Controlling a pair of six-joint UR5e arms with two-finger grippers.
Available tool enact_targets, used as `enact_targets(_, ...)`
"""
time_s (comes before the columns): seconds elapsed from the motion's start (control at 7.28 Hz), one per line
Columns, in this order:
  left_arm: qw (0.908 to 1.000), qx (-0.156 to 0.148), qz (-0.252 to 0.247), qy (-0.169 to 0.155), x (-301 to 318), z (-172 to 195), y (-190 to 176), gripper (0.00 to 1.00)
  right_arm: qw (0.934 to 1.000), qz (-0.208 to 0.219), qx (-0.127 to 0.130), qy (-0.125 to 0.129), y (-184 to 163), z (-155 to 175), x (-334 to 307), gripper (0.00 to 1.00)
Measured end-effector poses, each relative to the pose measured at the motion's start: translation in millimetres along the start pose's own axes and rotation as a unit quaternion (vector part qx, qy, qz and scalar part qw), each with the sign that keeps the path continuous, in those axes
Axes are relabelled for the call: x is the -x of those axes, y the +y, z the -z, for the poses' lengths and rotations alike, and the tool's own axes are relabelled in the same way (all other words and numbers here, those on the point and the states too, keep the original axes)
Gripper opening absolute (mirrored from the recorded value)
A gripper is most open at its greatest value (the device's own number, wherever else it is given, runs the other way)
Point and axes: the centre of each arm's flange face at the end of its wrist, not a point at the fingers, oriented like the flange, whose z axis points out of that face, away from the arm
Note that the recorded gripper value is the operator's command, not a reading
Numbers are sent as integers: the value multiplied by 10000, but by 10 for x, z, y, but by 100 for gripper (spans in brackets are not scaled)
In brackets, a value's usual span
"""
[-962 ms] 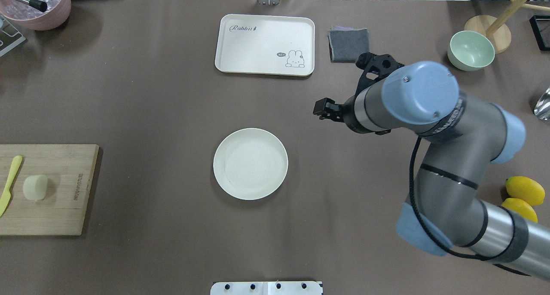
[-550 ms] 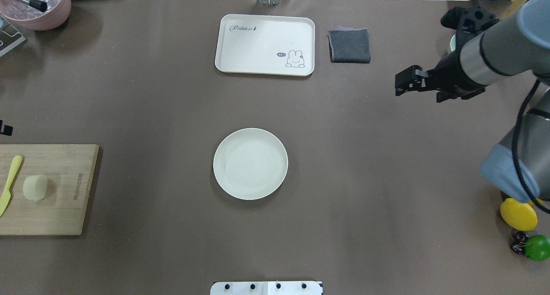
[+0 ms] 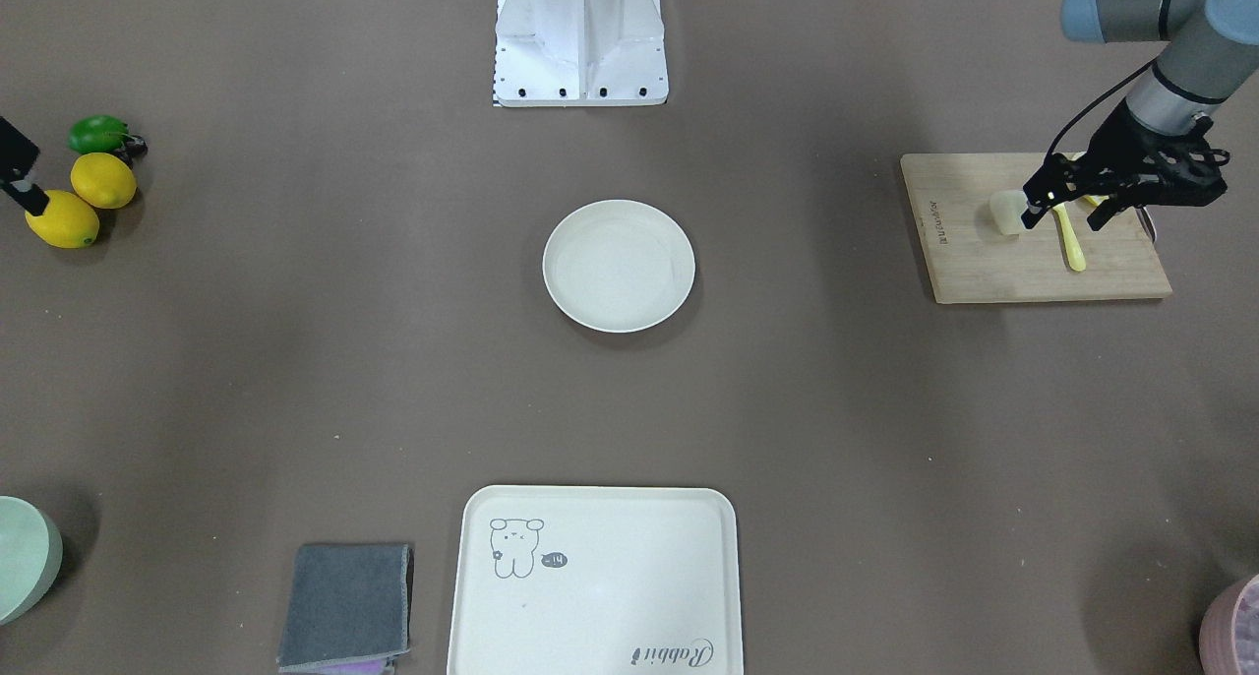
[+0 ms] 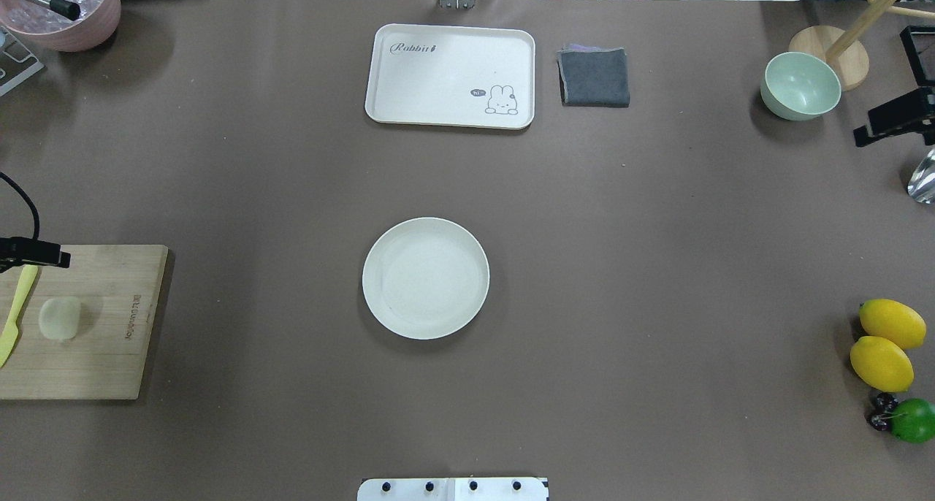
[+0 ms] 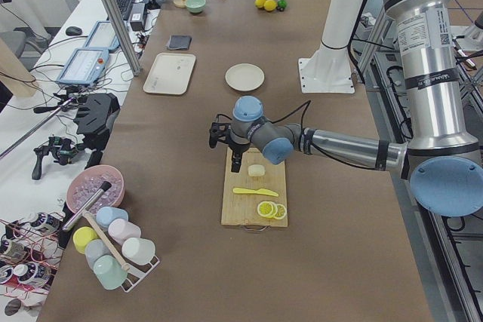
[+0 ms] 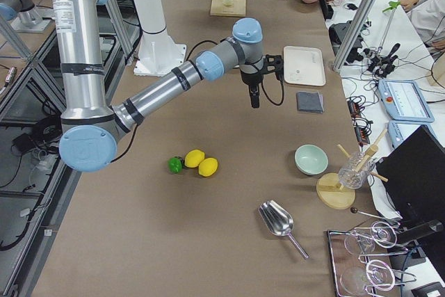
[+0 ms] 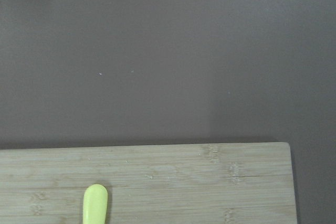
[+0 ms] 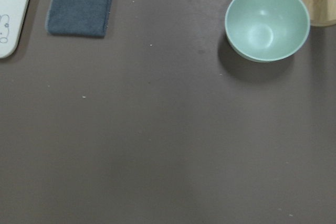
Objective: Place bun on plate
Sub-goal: 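Reach the left gripper to the white bun on the cutting board and grasp it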
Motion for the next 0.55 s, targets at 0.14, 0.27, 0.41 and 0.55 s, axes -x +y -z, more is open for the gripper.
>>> enact_targets(0.14,10000,29,-11,-11,6,-116,104,97,9999,154,19,42,109,64,-311,100)
enact_targets(0.27,10000,82,-41,-21,62,-175,230,97,9997,229,25,68,183,103,-490,100)
enact_targets(0.41,9999,136,-71,-23,130,-203,356,97,9996,252,33,84,225,114,-574,100)
enact_targets(0.55,9998,152,-77,-37,160,-237,471,95,9996,253,43,97,253,113,-617,100)
